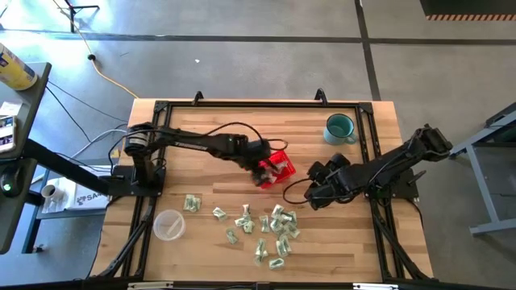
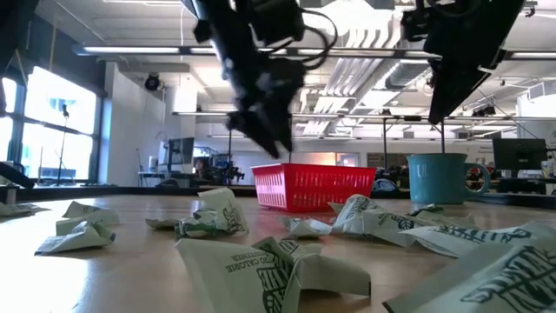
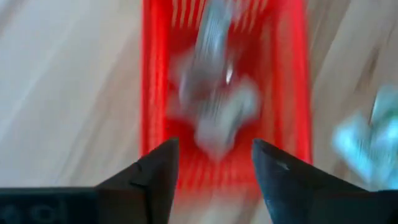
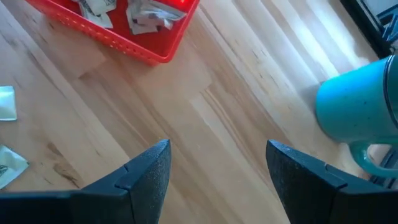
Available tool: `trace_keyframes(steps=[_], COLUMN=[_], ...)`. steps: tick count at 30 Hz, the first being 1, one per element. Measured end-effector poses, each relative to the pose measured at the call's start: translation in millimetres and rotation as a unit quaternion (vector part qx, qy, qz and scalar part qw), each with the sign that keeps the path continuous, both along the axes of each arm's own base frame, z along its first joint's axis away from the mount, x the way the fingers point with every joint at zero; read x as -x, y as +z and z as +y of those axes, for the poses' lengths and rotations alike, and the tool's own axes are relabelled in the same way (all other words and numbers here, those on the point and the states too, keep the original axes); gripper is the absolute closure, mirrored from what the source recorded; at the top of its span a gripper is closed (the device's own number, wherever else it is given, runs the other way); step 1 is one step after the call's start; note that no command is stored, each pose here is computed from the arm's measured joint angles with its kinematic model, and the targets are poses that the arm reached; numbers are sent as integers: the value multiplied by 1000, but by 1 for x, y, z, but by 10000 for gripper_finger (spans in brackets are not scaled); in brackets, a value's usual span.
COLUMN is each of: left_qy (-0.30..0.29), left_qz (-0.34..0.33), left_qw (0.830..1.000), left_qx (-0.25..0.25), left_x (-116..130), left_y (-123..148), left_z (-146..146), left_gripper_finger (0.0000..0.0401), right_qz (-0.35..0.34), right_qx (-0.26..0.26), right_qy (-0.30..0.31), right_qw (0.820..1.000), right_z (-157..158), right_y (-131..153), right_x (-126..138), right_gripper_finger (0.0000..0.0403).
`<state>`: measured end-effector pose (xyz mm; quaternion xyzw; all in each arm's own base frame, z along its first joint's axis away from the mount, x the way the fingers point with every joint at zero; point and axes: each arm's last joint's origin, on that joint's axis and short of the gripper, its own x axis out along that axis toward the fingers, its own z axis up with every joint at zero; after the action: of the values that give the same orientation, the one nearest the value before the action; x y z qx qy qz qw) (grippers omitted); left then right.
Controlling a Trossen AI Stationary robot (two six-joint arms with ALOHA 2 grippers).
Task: Pick and place items into bin
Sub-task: Put the stevia packet into the red bin
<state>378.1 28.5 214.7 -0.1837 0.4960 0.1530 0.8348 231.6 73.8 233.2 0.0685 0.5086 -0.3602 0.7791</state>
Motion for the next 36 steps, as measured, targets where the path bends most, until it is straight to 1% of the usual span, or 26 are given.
trace_keyframes(steps=[2,4,6,8,9,14,19,20,21,23,27,31,34,36], left_qy=[-1,18,49,81,93,136,207,220,229,238,253,280,283,282], left_qz=[79,177,235,285,299,332,380,383,378,354,316,320,335,335], left_qw=[997,984,971,955,950,933,900,896,895,901,909,899,893,893], left_qx=[6,-11,-18,-9,0,31,53,53,59,79,103,99,99,106], left_x=[21,46,63,78,84,104,126,129,130,128,123,129,136,138], left_y=[6,10,16,19,20,4,-23,-27,-31,-38,-44,-51,-57,-60], left_z=[-6,-13,-20,-28,-33,-62,-82,-86,-89,-95,-102,-106,-110,-114], left_gripper_finger=[146,140,139,141,143,157,164,164,163,162,165,173,180,186], right_qz=[-1,-9,-22,-41,-51,-76,-68,-68,-68,-70,-70,-70,-70,-70], right_qx=[-1,-9,-22,-32,-33,-31,-35,-34,-34,-32,-32,-34,-35,-35], right_qy=[7,19,32,43,47,61,69,70,70,70,69,70,70,69], right_qw=[1000,1000,999,998,997,995,995,995,995,995,995,995,994,995], right_z=[-2,-5,-9,-14,-16,-29,-36,-36,-36,-36,-36,-35,-35,-35], right_y=[0,0,1,2,2,5,5,5,5,5,5,5,5,5], right_x=[-3,-8,-15,-23,-26,-37,-39,-39,-39,-39,-39,-39,-39,-39], right_gripper_finger=[149,149,149,149,149,149,149,149,149,149,149,149,149,149])
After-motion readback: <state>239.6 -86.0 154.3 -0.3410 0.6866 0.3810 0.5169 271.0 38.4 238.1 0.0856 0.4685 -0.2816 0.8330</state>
